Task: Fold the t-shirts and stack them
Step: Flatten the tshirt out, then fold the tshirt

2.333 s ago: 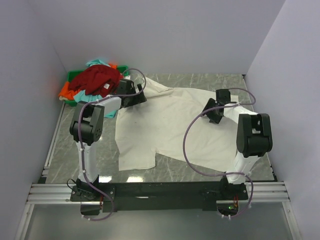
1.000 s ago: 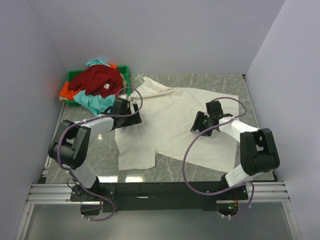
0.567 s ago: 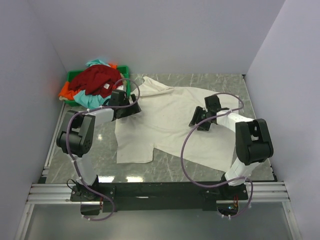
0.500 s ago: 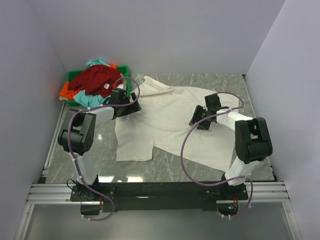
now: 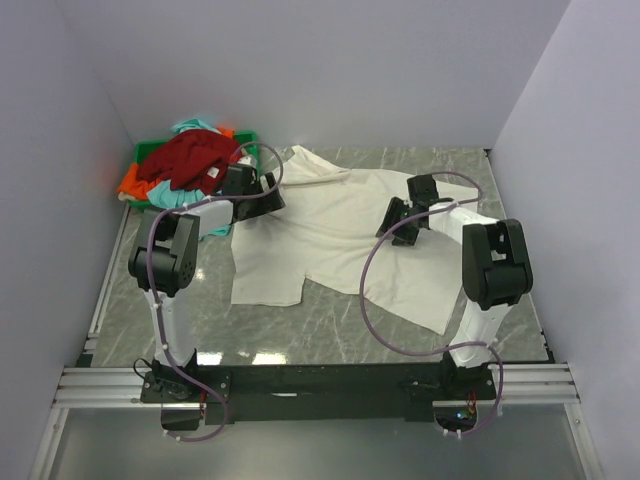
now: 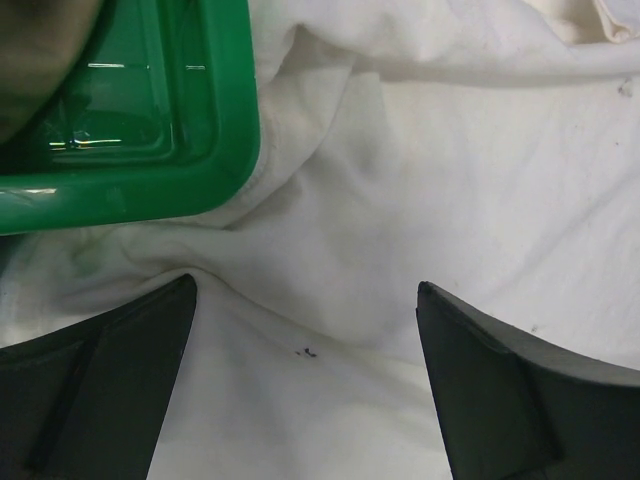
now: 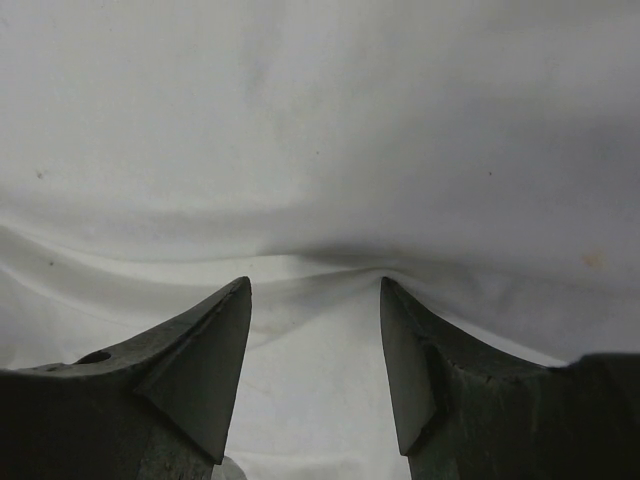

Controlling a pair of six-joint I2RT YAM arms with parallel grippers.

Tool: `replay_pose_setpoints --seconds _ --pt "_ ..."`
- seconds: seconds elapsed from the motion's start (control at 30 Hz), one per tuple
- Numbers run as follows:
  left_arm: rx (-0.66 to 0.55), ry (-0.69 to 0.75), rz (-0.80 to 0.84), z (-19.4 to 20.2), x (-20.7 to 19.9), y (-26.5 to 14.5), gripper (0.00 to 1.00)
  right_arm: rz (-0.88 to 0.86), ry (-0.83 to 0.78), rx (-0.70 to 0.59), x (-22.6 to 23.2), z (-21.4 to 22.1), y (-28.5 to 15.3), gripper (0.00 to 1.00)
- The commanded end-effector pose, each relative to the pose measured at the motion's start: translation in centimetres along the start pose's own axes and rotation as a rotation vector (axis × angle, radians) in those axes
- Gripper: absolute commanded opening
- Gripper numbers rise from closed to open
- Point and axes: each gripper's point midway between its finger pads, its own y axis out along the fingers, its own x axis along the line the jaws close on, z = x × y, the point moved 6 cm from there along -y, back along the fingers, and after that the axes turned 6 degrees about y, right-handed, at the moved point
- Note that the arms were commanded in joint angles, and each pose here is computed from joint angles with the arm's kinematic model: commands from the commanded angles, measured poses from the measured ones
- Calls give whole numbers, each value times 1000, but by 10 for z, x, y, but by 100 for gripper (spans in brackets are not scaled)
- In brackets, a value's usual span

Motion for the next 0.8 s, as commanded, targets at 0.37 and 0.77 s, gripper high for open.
replay_pose_setpoints --seconds 0.37,0.77 --pt "-103 -9 -300 47 14 -137 99 -133 -58 -134 25 -13 -68 61" --pt "-16 -159 -394 137 54 -198 72 -188 -81 -202 15 11 -108 61"
